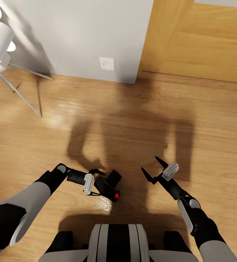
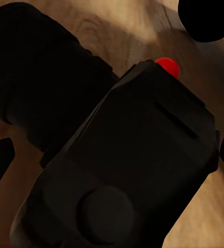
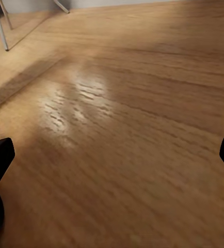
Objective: Attach the digital camera to the camera tripod in the bedroom.
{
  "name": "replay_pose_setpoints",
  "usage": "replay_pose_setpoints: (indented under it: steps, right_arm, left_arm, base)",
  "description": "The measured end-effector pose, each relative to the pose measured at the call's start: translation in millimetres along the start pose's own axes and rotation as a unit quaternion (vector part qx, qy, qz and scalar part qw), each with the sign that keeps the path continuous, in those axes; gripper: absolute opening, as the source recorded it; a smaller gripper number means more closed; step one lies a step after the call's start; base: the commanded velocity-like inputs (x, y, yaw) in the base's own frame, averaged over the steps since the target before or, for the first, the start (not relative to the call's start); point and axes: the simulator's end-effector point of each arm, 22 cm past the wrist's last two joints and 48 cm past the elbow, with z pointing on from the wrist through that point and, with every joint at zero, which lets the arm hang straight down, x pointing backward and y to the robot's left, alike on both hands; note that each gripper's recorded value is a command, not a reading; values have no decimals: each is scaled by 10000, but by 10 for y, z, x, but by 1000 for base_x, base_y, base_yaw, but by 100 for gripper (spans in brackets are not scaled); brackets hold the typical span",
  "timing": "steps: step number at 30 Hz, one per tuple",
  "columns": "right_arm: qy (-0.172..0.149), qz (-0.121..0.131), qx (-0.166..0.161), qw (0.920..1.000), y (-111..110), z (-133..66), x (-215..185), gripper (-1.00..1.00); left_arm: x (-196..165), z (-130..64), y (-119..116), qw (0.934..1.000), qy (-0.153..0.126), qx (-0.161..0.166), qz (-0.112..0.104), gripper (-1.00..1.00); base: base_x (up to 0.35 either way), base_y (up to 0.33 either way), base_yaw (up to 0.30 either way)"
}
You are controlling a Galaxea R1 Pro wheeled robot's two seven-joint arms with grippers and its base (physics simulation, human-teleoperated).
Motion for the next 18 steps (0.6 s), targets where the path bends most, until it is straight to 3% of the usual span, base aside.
replay_pose_setpoints:
  steps: [9, 11, 18]
  right_arm:
    - [-2, -2, 1, 10000, -1, 1, -2, 100]
    - [2, 1, 0, 10000, 0, -1, 2, 100]
    - [2, 1, 0, 10000, 0, -1, 3, 100]
  left_arm:
    - [24, 2, -21, 10000, 19, 17, -29, 100]
    - [91, 4, -47, 9998, 60, -19, -200, 100]
    - [233, -65, -129, 9994, 233, 61, -268, 100]
  base:
    - [0, 0, 0]
    - [0, 0, 0]
    - [0, 0, 0]
